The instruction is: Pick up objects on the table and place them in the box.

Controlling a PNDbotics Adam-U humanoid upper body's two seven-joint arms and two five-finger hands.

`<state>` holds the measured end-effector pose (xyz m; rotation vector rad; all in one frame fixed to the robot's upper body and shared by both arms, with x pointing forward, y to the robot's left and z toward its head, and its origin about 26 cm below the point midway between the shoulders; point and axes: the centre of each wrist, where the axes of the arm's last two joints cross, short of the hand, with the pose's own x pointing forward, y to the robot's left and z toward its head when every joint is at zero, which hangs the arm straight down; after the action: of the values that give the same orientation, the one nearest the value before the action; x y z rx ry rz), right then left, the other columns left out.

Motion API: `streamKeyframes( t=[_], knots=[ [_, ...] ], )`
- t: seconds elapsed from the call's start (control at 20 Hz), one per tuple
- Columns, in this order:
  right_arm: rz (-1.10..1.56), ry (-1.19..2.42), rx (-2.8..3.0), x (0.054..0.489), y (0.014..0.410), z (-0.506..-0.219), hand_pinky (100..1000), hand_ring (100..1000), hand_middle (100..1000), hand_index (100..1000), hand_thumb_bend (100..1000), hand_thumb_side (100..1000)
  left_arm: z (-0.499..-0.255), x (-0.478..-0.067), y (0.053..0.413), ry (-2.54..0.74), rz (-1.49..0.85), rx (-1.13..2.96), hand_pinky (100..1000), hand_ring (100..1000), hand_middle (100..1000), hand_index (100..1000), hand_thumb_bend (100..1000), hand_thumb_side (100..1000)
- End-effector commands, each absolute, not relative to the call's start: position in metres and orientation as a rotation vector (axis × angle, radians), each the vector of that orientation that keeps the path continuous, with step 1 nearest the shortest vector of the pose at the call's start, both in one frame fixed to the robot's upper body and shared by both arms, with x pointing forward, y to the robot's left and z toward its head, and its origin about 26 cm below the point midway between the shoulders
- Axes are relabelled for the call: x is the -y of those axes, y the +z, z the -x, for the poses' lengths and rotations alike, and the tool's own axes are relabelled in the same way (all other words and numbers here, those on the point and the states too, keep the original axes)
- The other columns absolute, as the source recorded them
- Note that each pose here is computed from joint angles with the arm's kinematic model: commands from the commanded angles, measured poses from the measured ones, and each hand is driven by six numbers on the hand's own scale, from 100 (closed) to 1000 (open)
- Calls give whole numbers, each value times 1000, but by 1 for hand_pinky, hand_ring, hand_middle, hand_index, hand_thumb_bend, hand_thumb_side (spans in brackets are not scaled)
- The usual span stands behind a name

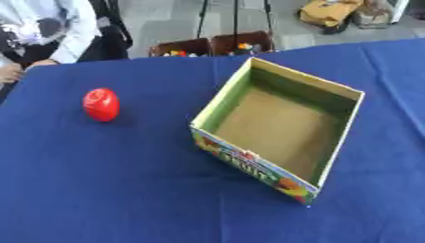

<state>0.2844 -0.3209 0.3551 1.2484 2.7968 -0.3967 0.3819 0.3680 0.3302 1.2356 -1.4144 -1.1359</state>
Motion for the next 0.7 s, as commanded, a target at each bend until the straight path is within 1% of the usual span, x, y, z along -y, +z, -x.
streamKeyframes(
  t=[0.05, 0.15, 0.2, 0.3, 0.45, 0.5, 0.55, 0.6, 0.65, 0.7],
  knots=[
    [-1239, -408, -2759, 320, 366, -279, 714, 815, 834, 867, 100, 1000, -389, -370, 335, -1171, -1221, 1344, 813, 965, 939, 1000, 734, 997],
    [-1232, -407, -2762, 319, 366, -279, 713, 815, 832, 866, 100, 1000, -397, -366, 330, -1189, -1197, 1318, 790, 948, 933, 1000, 746, 978],
    [-1229, -409, -2763, 319, 366, -279, 713, 814, 831, 866, 100, 1000, -401, -365, 327, -1200, -1183, 1300, 774, 936, 932, 1000, 751, 938],
    [-1223, -411, -2766, 318, 366, -279, 714, 814, 830, 865, 100, 1000, -408, -362, 323, -1218, -1160, 1263, 773, 936, 941, 1000, 744, 868],
    [-1218, -413, -2767, 317, 366, -279, 715, 813, 829, 864, 100, 1000, -416, -361, 316, -1230, -1130, 1209, 780, 946, 954, 1000, 731, 803],
    [-1217, -413, -2767, 317, 366, -279, 714, 811, 827, 863, 100, 1000, -419, -362, 313, -1231, -1111, 1188, 777, 950, 959, 1000, 678, 765],
    [-1218, -413, -2767, 317, 366, -279, 714, 811, 827, 863, 100, 1000, -421, -364, 310, -1229, -1092, 1170, 777, 952, 958, 1000, 659, 756],
    [-1218, -411, -2768, 317, 366, -279, 714, 810, 826, 862, 100, 1000, -423, -365, 307, -1225, -1073, 1153, 767, 939, 952, 1000, 616, 720],
    [-1218, -410, -2768, 317, 366, -280, 714, 810, 825, 861, 100, 1000, -425, -366, 305, -1219, -1055, 1142, 767, 938, 949, 1000, 609, 713],
    [-1219, -408, -2770, 317, 366, -280, 714, 807, 823, 860, 100, 1000, -426, -366, 303, -1217, -1041, 1136, 770, 940, 964, 1000, 579, 681]
  ],
)
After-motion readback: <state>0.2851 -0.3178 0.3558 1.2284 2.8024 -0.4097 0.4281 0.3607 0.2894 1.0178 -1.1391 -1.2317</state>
